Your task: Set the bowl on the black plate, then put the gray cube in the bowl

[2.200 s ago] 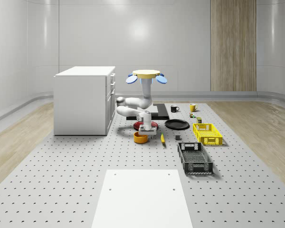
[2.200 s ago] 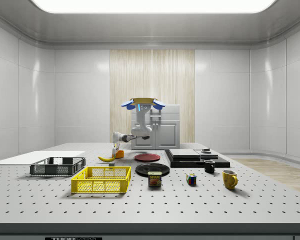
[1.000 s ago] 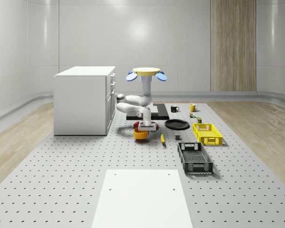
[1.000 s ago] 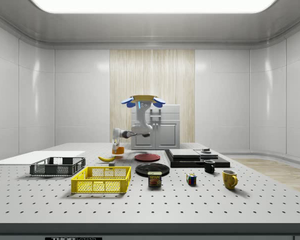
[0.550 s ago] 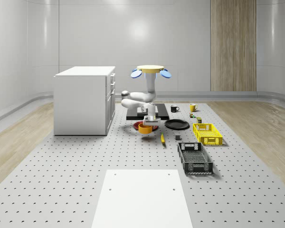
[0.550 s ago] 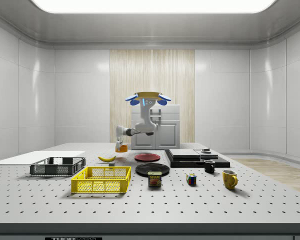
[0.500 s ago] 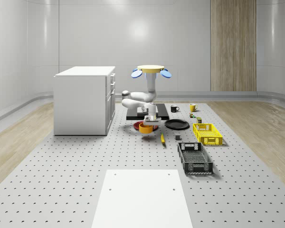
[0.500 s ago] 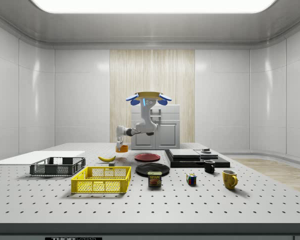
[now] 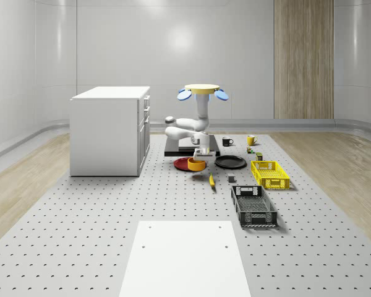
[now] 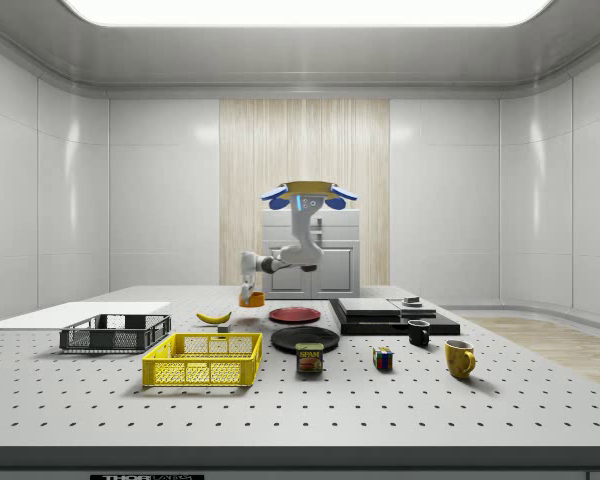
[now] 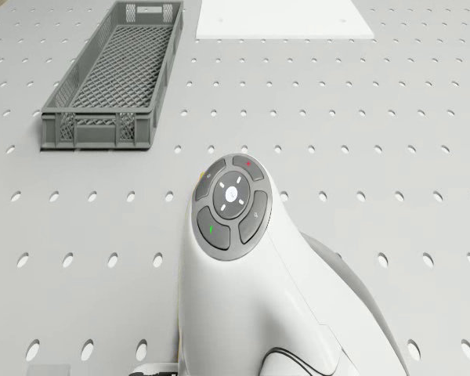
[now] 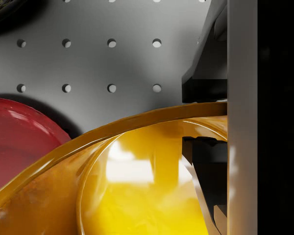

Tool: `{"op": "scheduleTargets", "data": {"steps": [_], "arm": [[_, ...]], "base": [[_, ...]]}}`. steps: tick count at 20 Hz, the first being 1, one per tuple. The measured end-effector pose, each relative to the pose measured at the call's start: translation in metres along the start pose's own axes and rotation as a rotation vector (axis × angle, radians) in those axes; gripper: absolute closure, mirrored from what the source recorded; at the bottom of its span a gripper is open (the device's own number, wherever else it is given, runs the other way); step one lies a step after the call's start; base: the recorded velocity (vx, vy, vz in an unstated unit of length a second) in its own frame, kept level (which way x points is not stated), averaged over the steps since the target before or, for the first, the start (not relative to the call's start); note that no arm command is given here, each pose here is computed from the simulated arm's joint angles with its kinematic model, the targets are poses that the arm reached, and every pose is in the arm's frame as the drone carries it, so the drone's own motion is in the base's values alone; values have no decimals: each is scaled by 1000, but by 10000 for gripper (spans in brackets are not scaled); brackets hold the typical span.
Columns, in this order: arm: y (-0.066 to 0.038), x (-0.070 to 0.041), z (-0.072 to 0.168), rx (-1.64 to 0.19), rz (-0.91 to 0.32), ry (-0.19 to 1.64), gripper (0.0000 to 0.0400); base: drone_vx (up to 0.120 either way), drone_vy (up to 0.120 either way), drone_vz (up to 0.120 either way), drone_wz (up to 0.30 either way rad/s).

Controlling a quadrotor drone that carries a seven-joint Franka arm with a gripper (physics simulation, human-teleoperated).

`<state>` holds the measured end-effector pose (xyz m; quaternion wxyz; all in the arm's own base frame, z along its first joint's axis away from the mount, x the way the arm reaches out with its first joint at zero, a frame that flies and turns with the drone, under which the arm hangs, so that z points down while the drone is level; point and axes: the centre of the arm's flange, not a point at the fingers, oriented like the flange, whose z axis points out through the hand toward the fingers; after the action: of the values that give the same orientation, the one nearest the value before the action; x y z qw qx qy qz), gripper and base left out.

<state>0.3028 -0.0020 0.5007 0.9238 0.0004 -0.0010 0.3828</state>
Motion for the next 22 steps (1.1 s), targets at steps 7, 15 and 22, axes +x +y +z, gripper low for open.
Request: {"op": "scheduleTargets", "data": {"steps": [7,15,22], "arm": [[0,0,0,0,0,0,300],[0,0,0,0,0,0,300],[0,0,0,0,0,0,300]], "base": [[-120,120,0,0],[-120,120,0,0],[-120,120,0,0]]}}
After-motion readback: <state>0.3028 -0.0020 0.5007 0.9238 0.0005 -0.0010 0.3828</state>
